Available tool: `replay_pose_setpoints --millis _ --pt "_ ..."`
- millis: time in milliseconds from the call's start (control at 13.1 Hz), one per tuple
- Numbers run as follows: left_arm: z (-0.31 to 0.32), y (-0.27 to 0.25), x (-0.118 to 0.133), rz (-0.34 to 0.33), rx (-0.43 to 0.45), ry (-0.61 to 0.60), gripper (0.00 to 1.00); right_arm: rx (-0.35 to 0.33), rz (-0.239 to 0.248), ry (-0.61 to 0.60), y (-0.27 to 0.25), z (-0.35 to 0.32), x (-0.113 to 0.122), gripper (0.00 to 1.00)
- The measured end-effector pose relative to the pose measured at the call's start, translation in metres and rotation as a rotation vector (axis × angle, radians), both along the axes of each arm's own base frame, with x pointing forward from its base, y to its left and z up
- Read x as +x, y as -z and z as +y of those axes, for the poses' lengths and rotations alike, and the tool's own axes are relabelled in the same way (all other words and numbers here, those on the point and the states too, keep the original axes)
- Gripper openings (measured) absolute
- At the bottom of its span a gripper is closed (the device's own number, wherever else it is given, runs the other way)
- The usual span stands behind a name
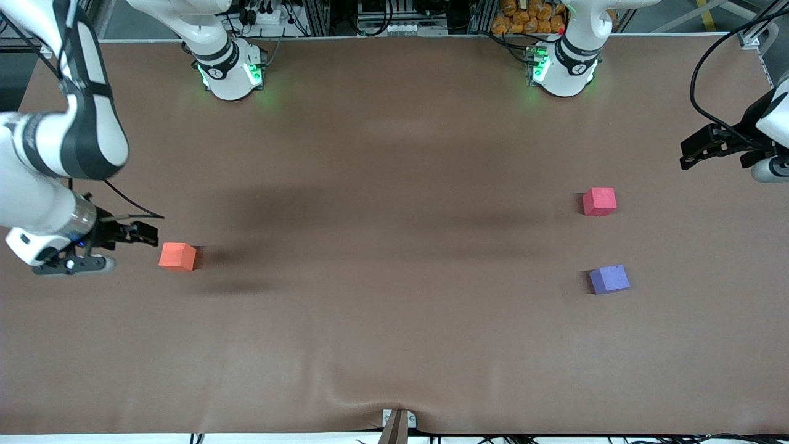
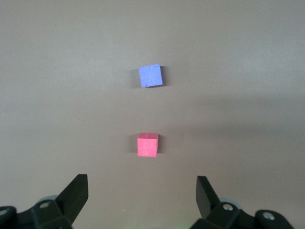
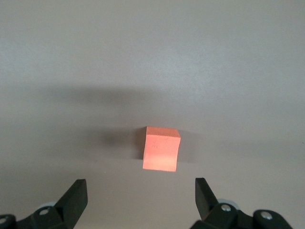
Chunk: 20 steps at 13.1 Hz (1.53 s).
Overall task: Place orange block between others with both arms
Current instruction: 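Lower the right gripper over the orange cube, then close the right gripper on the orange cube and lift it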
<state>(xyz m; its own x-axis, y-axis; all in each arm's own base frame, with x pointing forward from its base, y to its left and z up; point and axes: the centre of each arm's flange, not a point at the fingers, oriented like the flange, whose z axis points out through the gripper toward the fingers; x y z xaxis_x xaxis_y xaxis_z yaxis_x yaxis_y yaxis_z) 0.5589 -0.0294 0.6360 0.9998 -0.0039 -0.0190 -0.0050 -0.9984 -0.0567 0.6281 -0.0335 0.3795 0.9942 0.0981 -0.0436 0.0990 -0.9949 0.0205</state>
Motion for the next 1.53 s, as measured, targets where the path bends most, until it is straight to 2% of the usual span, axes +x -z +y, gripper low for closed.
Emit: replay_pose_setpoints --millis 307,613,1303,1533 --pt "0.000 0.000 0.000 0.000 0.000 0.000 1.00 0.000 0.065 -0.005 0.070 -0.001 0.007 1.00" --pt "0.000 0.000 0.000 0.000 0.000 0.000 1.00 0.000 0.133 0.019 0.128 -0.017 0.004 1.00" --pt "-0.001 0.000 0.000 0.000 0.000 0.002 1.00 0.001 0.173 0.058 0.168 -0.032 -0.001 1.00" --pt "-0.001 0.000 0.000 0.000 0.000 0.002 1.00 0.000 0.159 0.060 0.183 -0.032 0.000 1.00"
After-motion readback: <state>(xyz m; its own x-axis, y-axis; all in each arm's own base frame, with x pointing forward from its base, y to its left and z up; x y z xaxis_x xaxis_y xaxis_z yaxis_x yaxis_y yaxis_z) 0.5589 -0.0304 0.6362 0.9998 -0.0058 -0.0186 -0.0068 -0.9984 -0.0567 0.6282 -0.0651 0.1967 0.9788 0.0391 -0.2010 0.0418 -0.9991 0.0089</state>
